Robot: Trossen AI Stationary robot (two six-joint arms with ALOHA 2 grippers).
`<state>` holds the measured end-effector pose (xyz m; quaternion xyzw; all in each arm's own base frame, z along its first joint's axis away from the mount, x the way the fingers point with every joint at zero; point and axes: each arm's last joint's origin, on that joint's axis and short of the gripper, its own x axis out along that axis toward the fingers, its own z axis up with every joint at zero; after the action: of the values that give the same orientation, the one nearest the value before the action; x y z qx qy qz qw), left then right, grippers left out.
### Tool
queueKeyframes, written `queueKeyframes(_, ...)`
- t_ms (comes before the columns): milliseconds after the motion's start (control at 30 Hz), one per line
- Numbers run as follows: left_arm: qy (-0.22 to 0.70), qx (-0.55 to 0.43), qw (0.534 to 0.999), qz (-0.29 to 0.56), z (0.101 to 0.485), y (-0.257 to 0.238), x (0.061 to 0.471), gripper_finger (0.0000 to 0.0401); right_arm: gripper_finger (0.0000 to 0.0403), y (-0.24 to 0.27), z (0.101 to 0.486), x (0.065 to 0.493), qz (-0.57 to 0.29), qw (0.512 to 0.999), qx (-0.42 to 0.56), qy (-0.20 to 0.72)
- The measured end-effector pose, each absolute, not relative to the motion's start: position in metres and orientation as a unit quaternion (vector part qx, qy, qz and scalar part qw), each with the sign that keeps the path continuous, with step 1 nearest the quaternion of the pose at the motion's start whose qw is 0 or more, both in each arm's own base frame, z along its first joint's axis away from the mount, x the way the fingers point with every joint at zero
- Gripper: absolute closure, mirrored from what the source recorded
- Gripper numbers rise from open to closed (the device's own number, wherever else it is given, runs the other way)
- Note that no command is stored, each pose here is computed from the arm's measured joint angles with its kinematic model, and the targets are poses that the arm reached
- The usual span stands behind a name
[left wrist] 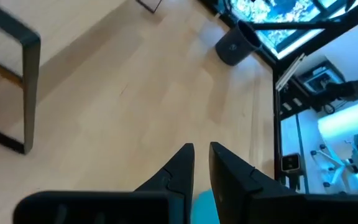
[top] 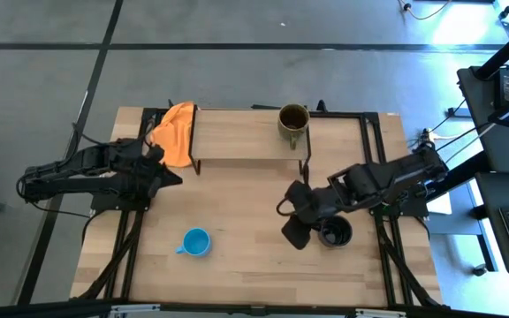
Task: Stack small to large cups/mugs on shelf
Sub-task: Put the dark blue mug on the shelf
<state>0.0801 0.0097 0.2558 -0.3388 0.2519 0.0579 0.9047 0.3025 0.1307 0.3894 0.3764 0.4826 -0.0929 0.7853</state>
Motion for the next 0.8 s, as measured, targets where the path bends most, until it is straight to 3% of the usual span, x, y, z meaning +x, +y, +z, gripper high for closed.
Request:
queueKeyframes(300,0.260,-0.339,0.901,0.075,0.254,0.010,0.079,0.0358,0.0320,0.143,0.386,0.292,-0.053,0.763,0.361,0.533)
queueKeyframes(500,0.257,-0.361,0.892,0.085,0.254,0.011,0.079,0.0358,0.0320,0.163,0.391,0.291,-0.001,0.792,0.346,0.504)
queueKeyframes(800,0.261,-0.380,0.885,0.069,0.254,0.009,0.079,0.0358,0.0320,0.198,0.385,0.257,-0.111,0.752,0.402,0.511)
